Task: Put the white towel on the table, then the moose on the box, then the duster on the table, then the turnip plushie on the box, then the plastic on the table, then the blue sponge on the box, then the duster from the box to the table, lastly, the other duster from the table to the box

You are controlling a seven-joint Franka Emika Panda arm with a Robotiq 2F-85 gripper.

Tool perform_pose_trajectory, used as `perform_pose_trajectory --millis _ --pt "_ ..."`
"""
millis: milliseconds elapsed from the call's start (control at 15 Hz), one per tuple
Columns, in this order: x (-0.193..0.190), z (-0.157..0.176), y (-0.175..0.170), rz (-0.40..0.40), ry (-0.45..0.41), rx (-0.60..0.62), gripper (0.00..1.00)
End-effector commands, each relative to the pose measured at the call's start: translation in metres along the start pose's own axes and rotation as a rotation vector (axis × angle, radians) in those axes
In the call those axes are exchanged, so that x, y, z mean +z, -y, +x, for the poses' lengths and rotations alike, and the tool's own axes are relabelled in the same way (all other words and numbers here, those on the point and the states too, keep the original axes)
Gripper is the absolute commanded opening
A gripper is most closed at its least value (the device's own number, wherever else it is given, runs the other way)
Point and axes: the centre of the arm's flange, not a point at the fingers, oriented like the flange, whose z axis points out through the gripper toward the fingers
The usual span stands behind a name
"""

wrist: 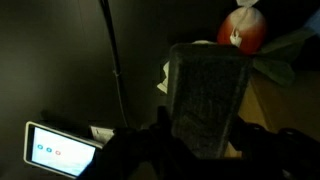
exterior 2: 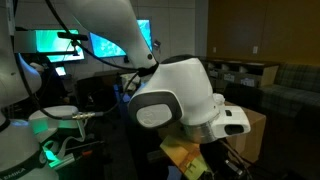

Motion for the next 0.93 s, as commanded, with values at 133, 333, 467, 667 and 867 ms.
perform_pose_trajectory --millis 133,333,467,667,867 --pt "0.040 -0.019 0.016 -0.013 0.095 0.003 0.31" --pt "0.075 -0.026 0.019 0.003 0.148 0.028 0.31" --pt "0.097 -0.028 0.020 0.009 0.181 0.048 0.31" --pt "0.125 -0.027 0.018 0.017 0.214 0.075 0.31" --pt "0.147 -0.025 0.012 0.018 0.242 0.095 0.31"
